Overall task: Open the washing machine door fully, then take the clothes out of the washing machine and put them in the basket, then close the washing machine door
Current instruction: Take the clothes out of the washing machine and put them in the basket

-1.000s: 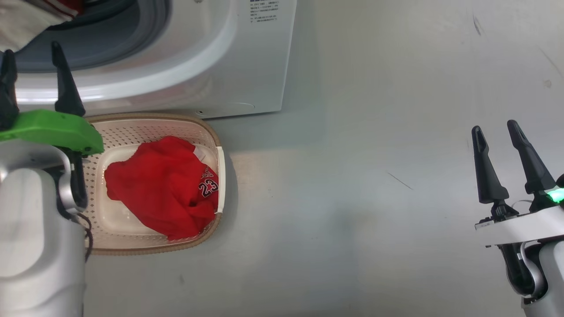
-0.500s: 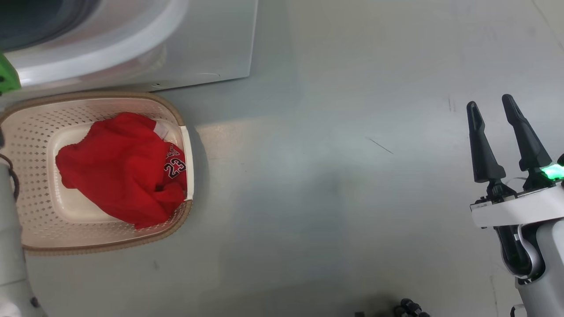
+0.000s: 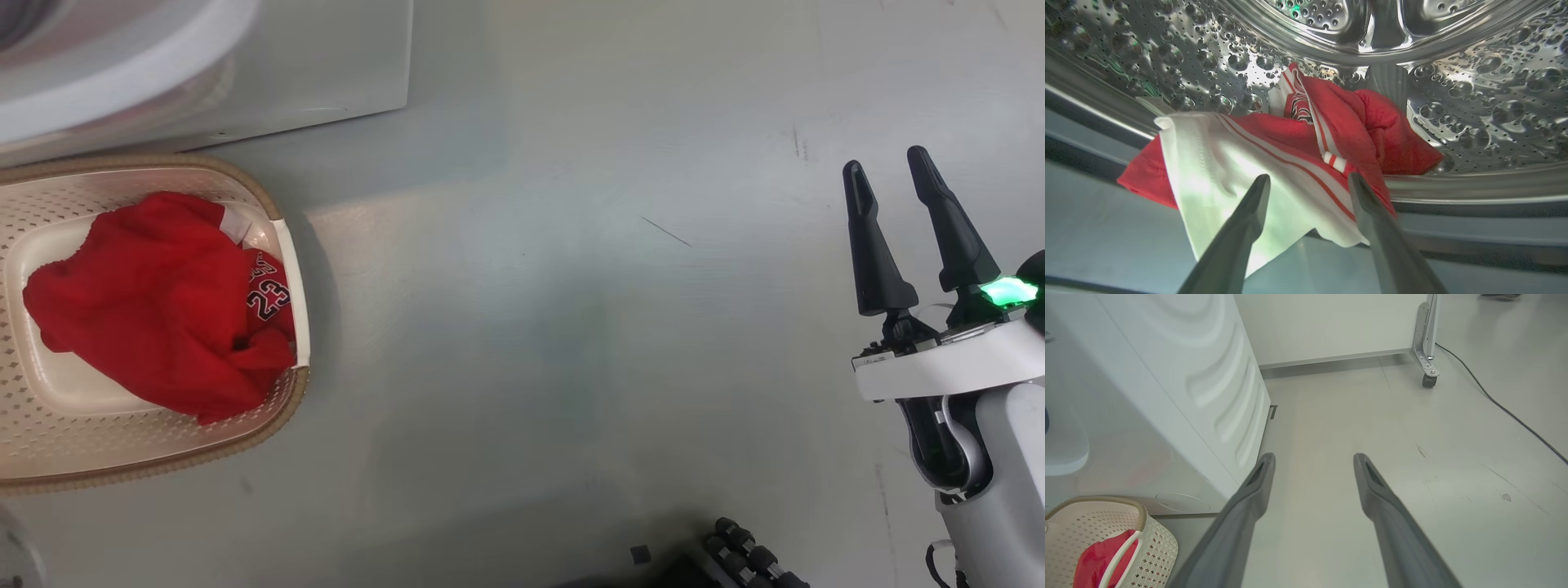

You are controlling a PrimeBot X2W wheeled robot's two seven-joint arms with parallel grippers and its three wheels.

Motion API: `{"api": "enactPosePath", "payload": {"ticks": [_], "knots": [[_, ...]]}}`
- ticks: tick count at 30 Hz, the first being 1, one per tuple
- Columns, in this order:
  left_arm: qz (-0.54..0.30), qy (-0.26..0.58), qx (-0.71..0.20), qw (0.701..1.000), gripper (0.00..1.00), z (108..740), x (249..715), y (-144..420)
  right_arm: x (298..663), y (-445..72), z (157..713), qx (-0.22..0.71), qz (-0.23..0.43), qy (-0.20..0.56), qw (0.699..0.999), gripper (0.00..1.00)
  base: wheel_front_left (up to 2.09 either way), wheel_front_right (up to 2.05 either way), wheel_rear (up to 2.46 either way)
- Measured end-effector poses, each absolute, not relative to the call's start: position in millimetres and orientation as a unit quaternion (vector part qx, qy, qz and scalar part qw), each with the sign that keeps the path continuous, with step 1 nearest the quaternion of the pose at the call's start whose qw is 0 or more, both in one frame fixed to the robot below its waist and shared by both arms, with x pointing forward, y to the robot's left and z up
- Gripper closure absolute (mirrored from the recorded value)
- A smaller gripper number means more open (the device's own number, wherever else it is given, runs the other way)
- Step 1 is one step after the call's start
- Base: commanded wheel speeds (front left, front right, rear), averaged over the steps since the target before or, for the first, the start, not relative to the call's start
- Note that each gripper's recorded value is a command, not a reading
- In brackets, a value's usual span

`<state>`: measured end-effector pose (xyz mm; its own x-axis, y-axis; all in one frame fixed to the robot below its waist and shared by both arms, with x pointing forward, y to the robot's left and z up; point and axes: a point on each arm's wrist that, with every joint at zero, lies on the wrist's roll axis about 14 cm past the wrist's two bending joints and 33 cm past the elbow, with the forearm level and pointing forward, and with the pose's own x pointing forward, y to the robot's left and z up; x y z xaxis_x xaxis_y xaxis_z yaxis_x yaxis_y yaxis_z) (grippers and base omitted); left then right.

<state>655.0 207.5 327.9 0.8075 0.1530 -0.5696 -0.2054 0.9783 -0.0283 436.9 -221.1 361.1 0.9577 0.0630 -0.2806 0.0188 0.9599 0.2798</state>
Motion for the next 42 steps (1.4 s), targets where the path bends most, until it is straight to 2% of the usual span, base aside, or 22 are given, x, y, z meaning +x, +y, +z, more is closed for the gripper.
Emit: {"api": "enactPosePath", "payload": {"ticks": [8,25,26,27,28,35,42], "knots": [[0.088,0.352,0.002,0.932,0.00,305,649,200,437,-227,359,0.140,0.002,0.148,0.979,0.00,0.00,0.00,0.00],[0.106,0.372,0.015,0.922,0.00,303,655,206,445,-225,364,0.149,0.002,0.135,0.979,0.00,0.00,0.00,0.00],[0.106,0.373,0.016,0.922,0.10,303,654,205,446,-225,365,0.149,0.004,0.134,0.980,0.00,0.00,0.00,0.00],[0.106,0.375,0.015,0.921,0.63,302,654,205,446,-225,365,0.149,0.004,0.133,0.980,0.00,0.00,0.00,0.00],[0.105,0.378,0.014,0.920,1.00,301,653,203,446,-225,366,0.149,0.005,0.133,0.980,0.00,0.00,0.00,0.00],[0.094,0.388,0.003,0.917,1.00,301,648,189,448,-224,372,0.149,0.007,0.125,0.981,0.00,0.00,0.00,0.00],[0.096,0.352,-0.001,0.931,1.00,323,652,191,450,-222,382,0.147,0.014,0.113,0.983,0.00,0.00,0.00,0.00]]}}
